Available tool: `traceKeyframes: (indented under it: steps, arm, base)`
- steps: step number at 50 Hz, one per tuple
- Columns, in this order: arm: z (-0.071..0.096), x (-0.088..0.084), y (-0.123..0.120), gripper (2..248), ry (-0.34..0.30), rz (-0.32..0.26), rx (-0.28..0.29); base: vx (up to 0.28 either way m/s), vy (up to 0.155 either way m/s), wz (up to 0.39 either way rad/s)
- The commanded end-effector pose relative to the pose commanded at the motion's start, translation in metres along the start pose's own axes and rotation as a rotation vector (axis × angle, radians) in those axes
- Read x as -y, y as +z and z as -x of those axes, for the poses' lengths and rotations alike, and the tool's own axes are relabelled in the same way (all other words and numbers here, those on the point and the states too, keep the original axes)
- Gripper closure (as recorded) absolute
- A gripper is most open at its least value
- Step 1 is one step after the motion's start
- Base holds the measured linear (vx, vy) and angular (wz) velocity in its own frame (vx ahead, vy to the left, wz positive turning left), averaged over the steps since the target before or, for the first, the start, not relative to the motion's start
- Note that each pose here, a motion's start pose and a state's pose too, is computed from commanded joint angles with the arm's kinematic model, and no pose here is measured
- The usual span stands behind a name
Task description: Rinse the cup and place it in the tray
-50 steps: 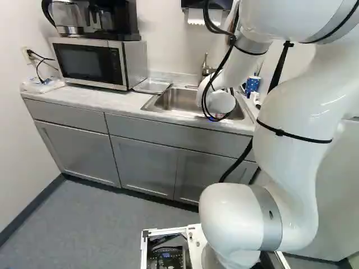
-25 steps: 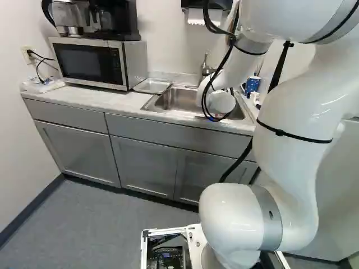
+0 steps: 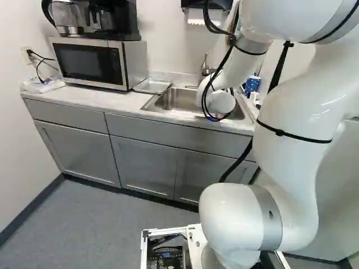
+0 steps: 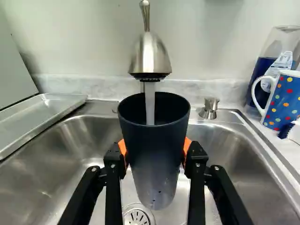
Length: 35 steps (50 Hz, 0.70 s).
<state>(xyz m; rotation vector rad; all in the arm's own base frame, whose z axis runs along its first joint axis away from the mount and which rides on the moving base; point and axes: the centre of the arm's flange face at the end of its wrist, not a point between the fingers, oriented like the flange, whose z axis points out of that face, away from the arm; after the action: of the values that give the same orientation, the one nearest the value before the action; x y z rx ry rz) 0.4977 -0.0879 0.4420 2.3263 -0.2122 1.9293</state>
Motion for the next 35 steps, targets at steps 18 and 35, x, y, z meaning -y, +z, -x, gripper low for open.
traceKeyframes:
  steps: [18,35]
  arm:
    - [0.0000,0.0000,0.0000,125,0.000,0.000,0.000]
    - [0.0000,0.0000,0.0000,125,0.000,0.000,0.000]
  base:
    - [0.000,0.000,0.000]
    - [0.000,0.000,0.000]
